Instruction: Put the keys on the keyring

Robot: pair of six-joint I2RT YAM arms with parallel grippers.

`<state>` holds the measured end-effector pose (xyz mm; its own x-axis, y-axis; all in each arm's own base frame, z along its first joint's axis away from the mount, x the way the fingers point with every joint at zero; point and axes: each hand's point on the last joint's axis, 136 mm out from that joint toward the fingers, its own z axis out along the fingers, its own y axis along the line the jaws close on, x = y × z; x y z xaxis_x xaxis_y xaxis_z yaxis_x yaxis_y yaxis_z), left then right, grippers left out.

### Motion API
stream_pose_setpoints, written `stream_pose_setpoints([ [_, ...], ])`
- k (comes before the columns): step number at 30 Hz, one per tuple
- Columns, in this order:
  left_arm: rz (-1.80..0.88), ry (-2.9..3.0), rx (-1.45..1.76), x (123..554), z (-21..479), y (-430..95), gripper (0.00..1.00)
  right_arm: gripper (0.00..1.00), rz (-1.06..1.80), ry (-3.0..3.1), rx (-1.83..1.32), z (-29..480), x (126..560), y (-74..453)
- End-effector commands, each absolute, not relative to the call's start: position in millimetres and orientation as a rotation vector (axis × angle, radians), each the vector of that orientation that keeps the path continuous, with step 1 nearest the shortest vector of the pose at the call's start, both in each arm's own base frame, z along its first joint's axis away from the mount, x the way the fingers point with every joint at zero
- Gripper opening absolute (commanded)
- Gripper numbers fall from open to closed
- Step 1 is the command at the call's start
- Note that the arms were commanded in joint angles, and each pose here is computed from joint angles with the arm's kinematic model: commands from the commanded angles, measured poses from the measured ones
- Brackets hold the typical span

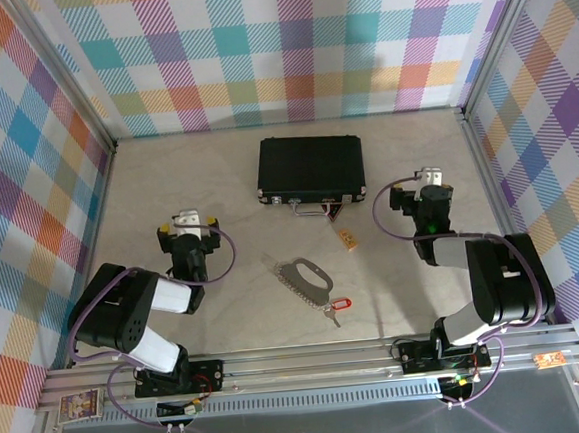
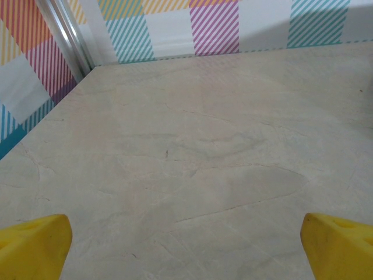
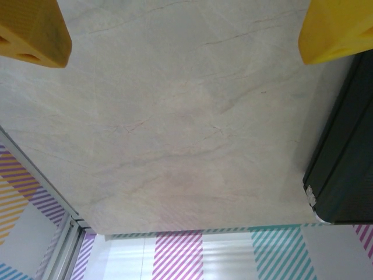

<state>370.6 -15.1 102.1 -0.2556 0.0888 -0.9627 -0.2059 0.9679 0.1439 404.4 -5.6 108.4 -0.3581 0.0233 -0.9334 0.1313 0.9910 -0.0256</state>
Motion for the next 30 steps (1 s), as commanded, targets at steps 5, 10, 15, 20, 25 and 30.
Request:
stream_pose_setpoints([
  [5, 0.226, 1.829, -0.104, 382.3, 107.6, -14.2, 1.0, 0.99, -0.027, 1.976, 0.098, 99.2, 403.5, 2.1],
  [10, 0.184, 1.866, -0.124, 387.5, 102.5, -9.0, 1.0, 0.99, -0.003, 1.978, 0.083, 97.9, 403.2, 4.1],
  [15, 0.156, 1.858, -0.16, 390.9, 91.4, -1.3, 1.0, 0.99, 0.067, 1.981, 0.036, 94.4, 401.9, 11.5],
  [20, 0.151, 1.9, -0.162, 392.8, 87.3, -1.2, 1.0, 0.99, 0.098, 1.925, 0.037, 92.4, 398.0, 9.7],
  [25, 0.126, 1.918, -0.197, 395.9, 85.3, 6.1, 1.0, 0.99, 0.094, 1.939, 0.033, 91.2, 397.8, 9.9],
  [30, 0.125, 1.915, -0.197, 396.2, 85.9, 5.7, 1.0, 0.99, 0.09, 1.937, 0.023, 91.9, 397.3, 11.3],
])
